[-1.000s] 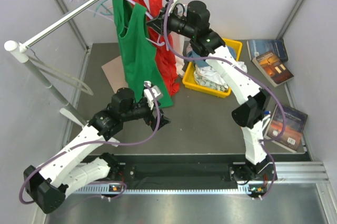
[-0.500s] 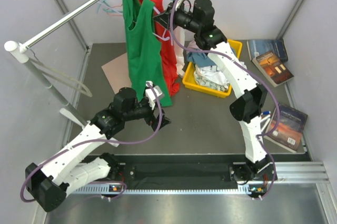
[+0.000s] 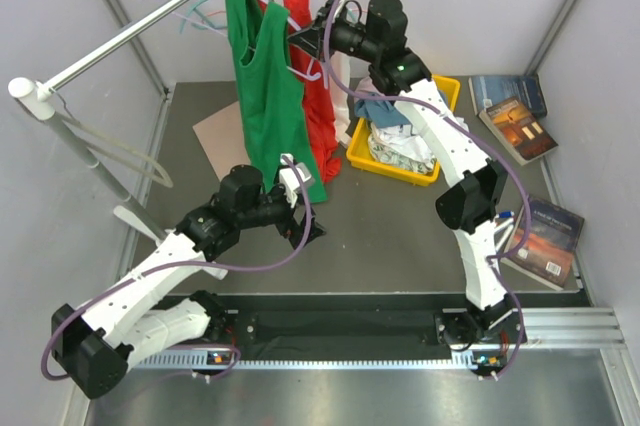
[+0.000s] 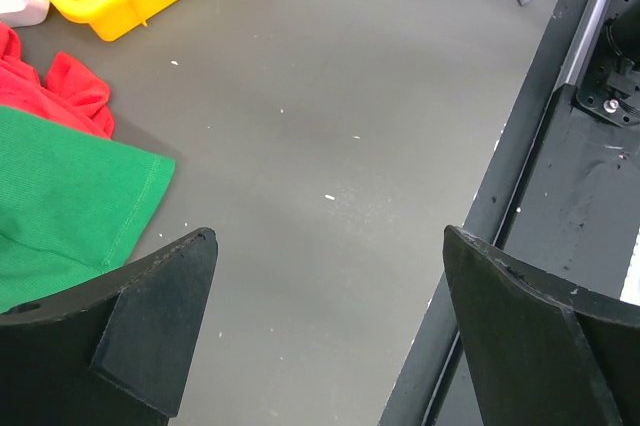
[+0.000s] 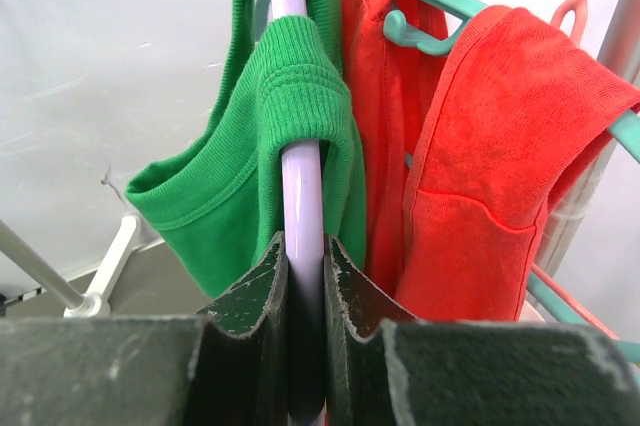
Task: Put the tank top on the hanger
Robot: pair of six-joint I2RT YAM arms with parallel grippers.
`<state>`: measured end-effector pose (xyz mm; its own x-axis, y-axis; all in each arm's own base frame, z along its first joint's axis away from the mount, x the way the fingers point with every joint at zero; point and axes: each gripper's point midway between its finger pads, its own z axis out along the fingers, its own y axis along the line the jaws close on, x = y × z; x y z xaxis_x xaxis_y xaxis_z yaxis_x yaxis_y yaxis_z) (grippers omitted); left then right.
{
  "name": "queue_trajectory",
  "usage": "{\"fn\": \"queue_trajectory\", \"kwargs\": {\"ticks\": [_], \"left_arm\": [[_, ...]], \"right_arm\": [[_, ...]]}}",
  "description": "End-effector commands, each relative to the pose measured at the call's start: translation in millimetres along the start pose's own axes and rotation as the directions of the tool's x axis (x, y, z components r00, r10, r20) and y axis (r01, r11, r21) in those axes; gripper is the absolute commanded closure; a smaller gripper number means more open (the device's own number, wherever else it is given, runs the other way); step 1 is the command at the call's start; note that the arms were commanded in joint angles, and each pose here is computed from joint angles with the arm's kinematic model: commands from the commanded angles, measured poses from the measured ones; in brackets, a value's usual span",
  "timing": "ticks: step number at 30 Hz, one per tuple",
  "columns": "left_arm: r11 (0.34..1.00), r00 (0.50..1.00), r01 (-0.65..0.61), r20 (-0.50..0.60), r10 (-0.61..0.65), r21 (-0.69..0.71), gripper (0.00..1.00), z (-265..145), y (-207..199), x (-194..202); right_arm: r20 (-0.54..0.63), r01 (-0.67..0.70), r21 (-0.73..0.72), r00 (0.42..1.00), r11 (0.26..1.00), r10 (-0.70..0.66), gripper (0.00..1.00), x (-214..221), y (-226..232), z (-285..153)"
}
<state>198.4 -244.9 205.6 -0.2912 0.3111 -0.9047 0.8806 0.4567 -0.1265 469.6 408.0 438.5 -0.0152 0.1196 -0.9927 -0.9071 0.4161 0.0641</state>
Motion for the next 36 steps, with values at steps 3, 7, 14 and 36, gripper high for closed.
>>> {"fn": "queue_trajectory", "kwargs": {"ticks": [3, 7, 14, 36], "left_arm": [[1.000, 0.999, -0.018, 0.050, 0.018, 0.004, 0.01, 1.9, -0.6, -13.7], [1.000, 0.999, -0.017, 0.047, 0.017, 0.005, 0.01, 2.3, -0.4, -13.3], [1.000, 0.999, -0.016, 0.045, 0.016, 0.000, 0.01, 2.5, 0.5, -13.3], [0.999, 0.998, -0.026, 0.055, 0.027, -0.024, 0.01, -1.7, 2.9, -14.0]], "right_arm": [[0.109, 0.062, -0.024, 0.992, 0.998, -0.059, 1.00, -45.7, 8.8, -5.0], [0.116, 0.053, -0.031, 0.992, 0.998, -0.050, 1.00, -47.2, 9.9, -4.1], [0.108, 0.038, -0.031, 0.994, 0.999, -0.034, 0.81, -40.4, 8.1, -0.9], [0.182, 0.026, -0.009, 0.983, 1.000, -0.024, 0.39, -70.4, 19.0, -20.3]]}}
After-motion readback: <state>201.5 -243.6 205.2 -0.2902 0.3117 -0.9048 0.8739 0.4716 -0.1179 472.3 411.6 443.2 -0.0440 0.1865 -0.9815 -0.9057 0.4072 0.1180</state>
